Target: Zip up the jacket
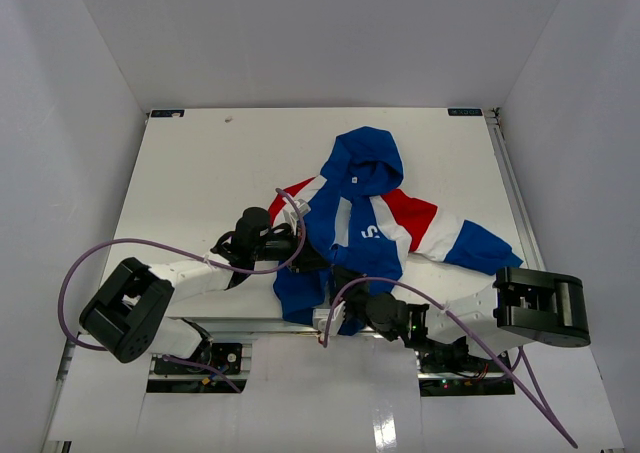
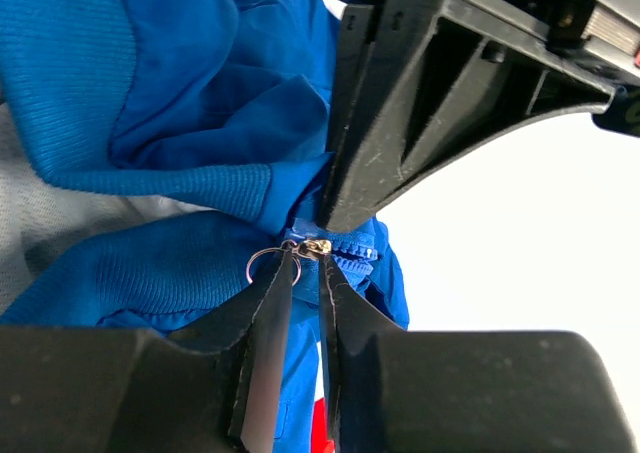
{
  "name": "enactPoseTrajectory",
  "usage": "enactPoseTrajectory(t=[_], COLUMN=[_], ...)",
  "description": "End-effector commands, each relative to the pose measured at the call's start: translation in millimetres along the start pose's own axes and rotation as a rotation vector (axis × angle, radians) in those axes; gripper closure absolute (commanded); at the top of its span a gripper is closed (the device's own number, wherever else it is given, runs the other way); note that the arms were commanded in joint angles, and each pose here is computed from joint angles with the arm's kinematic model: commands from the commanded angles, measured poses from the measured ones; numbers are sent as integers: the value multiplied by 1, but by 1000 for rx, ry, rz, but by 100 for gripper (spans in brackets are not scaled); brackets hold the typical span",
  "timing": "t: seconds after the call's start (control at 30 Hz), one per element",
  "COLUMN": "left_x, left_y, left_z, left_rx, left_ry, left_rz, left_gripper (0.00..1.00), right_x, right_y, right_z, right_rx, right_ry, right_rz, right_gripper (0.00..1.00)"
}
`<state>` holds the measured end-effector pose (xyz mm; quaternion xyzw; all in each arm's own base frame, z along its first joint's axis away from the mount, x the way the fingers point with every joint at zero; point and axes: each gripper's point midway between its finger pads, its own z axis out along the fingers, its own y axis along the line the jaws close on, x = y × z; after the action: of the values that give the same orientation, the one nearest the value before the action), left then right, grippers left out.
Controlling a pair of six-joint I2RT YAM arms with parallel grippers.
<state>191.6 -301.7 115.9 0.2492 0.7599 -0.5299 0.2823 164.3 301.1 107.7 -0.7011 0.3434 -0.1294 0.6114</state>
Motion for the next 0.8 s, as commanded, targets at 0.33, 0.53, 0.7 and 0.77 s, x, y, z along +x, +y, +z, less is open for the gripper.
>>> enactPoseTrajectory(t=[0.33, 0.53, 0.7, 0.77], left_x=[-12, -12, -12, -12], left_y=[-13, -14, -14, -14], left_z=[-2, -2, -2, -3], left_rx=[42, 43, 44, 45], left_ry=[-28, -27, -28, -27], left_rz=[37, 36, 38, 40], left_gripper=[100, 100, 100, 100], right_x=[-1, 8, 9, 11], right_y=[-43, -44, -41, -37], right_z=[6, 11, 14, 19], right_rx=[140, 145, 128, 93], right_ry=[-21, 1, 13, 42], right_rz=[215, 258, 291, 324], right_gripper=[91, 92, 92, 92])
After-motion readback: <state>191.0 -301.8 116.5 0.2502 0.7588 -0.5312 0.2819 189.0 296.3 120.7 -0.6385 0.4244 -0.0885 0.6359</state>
